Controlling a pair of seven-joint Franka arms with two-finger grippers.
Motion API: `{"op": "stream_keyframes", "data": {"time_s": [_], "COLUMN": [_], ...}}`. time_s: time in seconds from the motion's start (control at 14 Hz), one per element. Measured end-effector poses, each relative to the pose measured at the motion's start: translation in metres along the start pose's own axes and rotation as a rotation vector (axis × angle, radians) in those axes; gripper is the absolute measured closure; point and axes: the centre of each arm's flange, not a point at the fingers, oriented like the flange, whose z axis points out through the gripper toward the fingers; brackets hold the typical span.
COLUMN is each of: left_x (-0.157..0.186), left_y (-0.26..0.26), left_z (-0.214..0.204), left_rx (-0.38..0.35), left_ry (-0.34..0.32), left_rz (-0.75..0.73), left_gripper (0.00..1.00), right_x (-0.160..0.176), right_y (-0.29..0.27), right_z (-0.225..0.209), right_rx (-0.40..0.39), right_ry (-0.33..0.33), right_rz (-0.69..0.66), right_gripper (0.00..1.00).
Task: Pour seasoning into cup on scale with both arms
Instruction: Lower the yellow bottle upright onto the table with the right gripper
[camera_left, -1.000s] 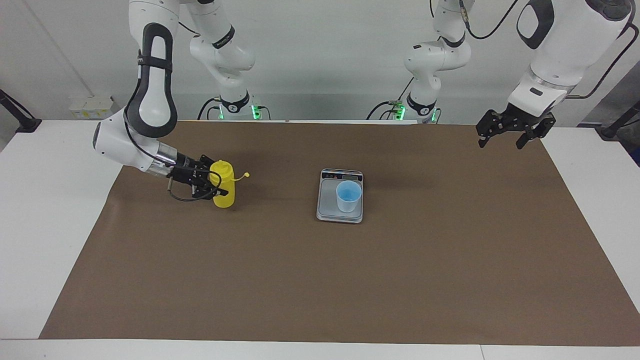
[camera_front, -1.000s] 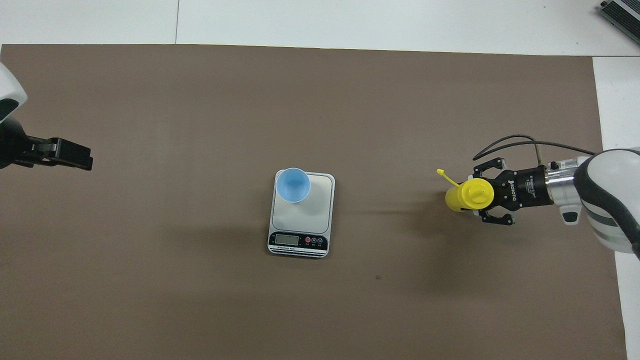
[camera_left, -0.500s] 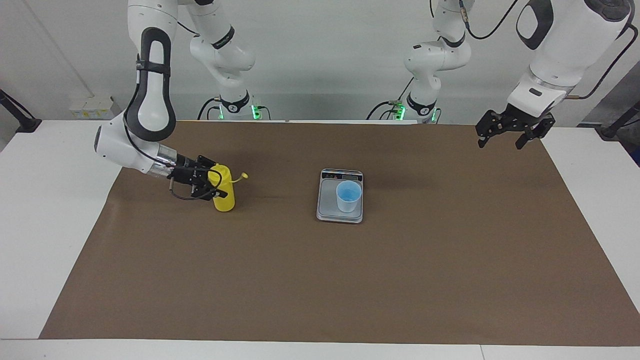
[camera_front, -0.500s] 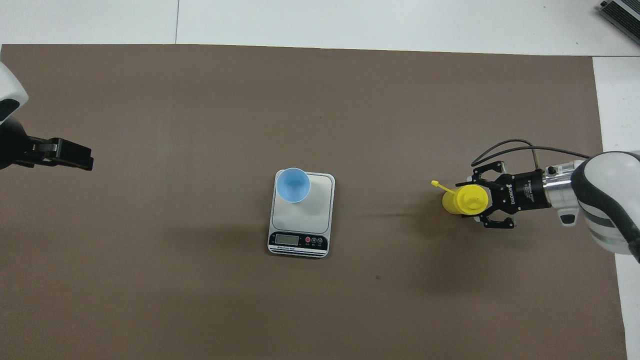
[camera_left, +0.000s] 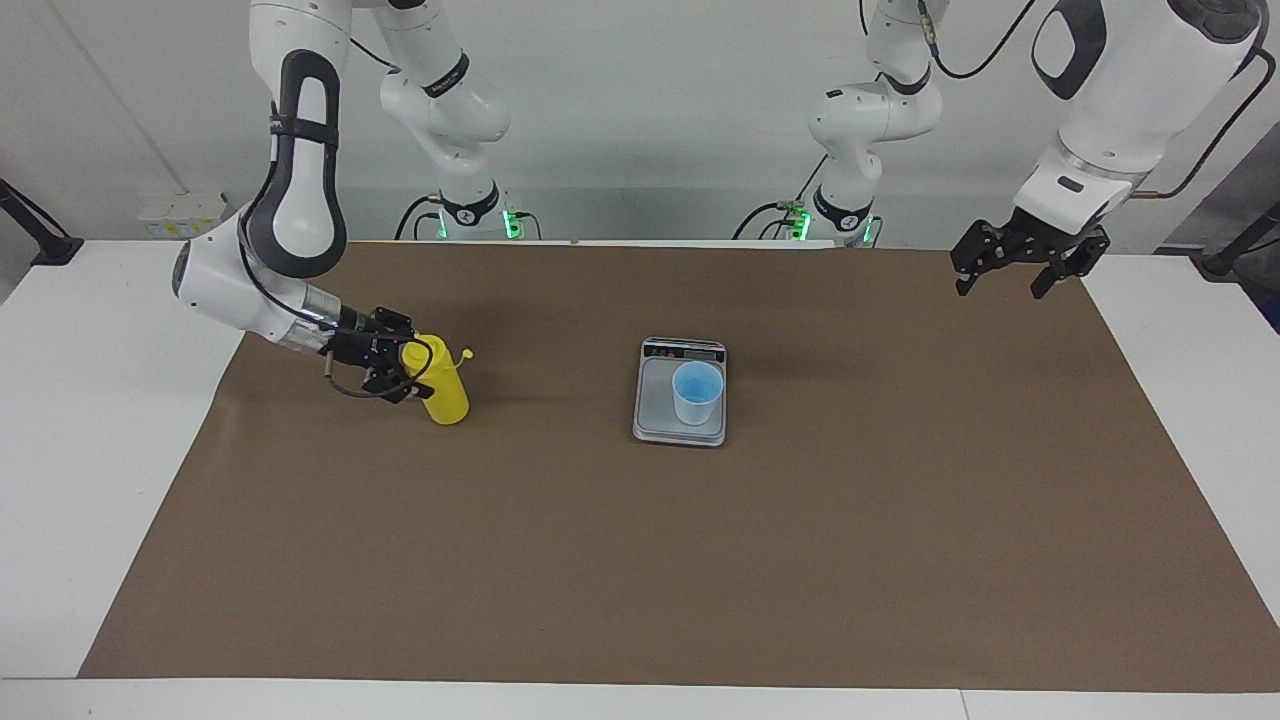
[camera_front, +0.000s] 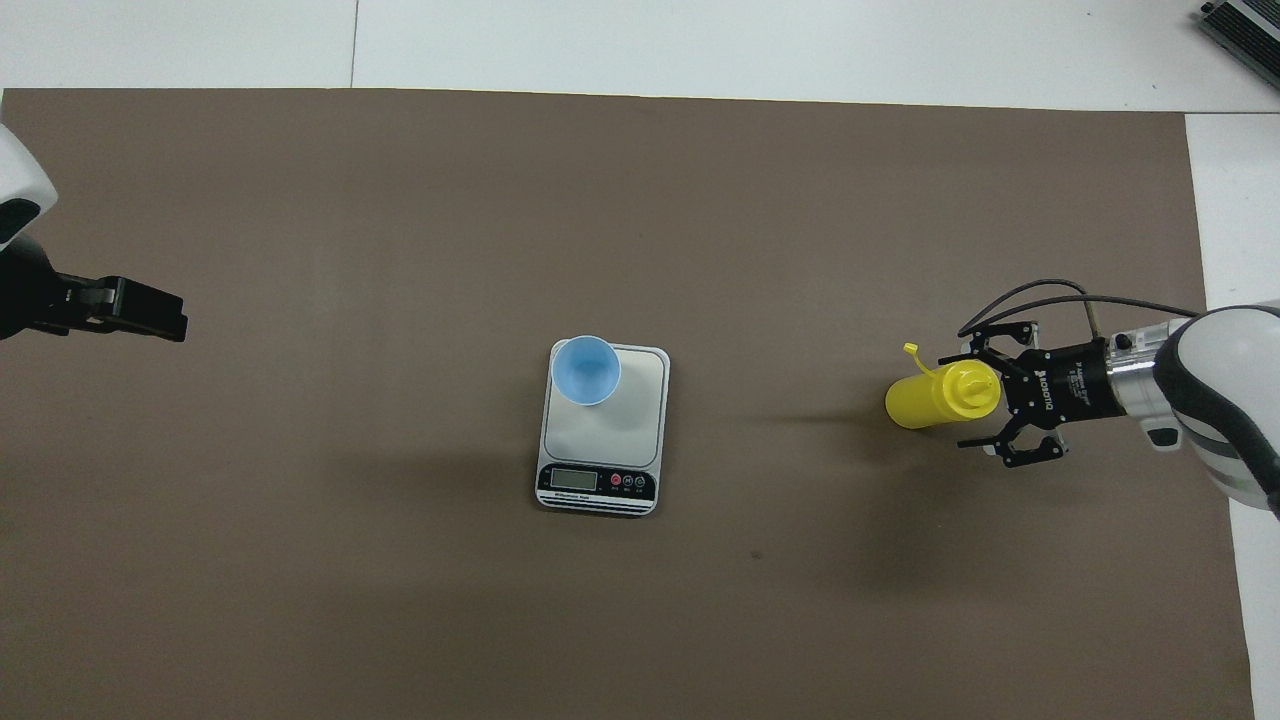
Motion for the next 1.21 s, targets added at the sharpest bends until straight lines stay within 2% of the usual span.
{"op": "stream_keyframes", "data": {"time_s": [0.14,0.36,0.64,0.93,1.21], "left_x": [0.000,0.000,0.000,0.000,0.000], "left_y": [0.000,0.000,0.000,0.000,0.000], "left_z": [0.000,0.000,0.000,0.000,0.000], "left_rx": [0.000,0.000,0.000,0.000,0.000], "left_ry": [0.001,0.001,0.002,0.002,0.002], "left_rz": [0.000,0.000,0.000,0.000,0.000], "left_gripper": [0.00,0.00,0.00,0.00,0.00], "right_x": [0.000,-0.017,-0.079,-0.143,-0.190], "right_y": [0.000,-0.005,-0.016,-0.021,-0.032], "right_z": [-0.018,-0.045,-0.068,-0.069,-0.053], "right_rx": [-0.038,-0.084,-0.144,-0.205,-0.312], "right_ry": [0.089,0.219,0.368,0.438,0.534], "right_rz": [-0.051,-0.147,-0.387,-0.644,-0.819], "right_gripper": [0.00,0.00,0.00,0.00,0.00]}}
